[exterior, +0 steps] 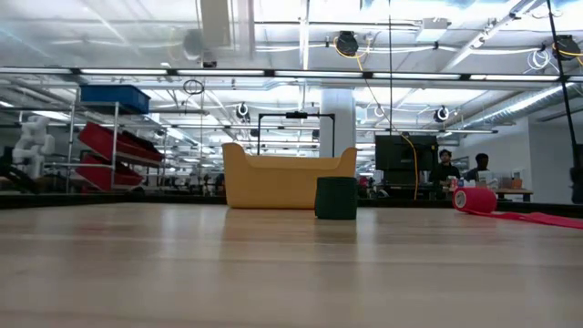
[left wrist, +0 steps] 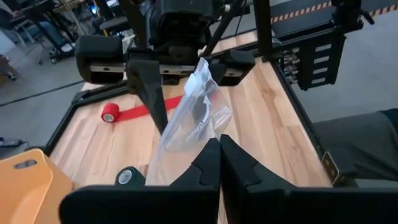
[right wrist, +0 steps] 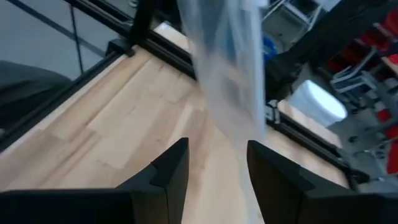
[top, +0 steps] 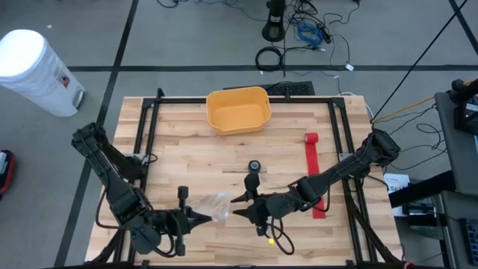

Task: Roll bandage
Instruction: Open the transparent zip bag

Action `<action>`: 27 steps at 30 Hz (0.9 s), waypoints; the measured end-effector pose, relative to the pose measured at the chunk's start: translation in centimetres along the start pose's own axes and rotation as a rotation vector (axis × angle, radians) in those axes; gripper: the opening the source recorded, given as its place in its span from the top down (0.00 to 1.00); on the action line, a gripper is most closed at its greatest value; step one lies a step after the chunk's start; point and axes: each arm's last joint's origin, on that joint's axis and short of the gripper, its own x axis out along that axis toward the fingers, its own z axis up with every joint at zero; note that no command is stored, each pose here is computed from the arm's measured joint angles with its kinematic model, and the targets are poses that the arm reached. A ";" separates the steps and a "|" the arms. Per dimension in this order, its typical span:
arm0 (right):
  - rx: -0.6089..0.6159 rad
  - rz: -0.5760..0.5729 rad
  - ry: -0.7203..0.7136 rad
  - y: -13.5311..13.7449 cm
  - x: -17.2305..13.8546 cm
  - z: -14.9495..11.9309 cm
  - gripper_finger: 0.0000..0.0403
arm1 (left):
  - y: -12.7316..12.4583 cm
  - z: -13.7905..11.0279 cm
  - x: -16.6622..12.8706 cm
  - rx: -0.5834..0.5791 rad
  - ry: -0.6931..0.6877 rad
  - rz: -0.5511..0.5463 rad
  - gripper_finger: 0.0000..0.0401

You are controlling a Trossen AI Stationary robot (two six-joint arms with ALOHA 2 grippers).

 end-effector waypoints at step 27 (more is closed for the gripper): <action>0.035 0.062 -0.201 -2.5 -0.3 1.5 0.63 | 0.3 0.5 -0.5 -0.001 -0.029 -0.023 1.00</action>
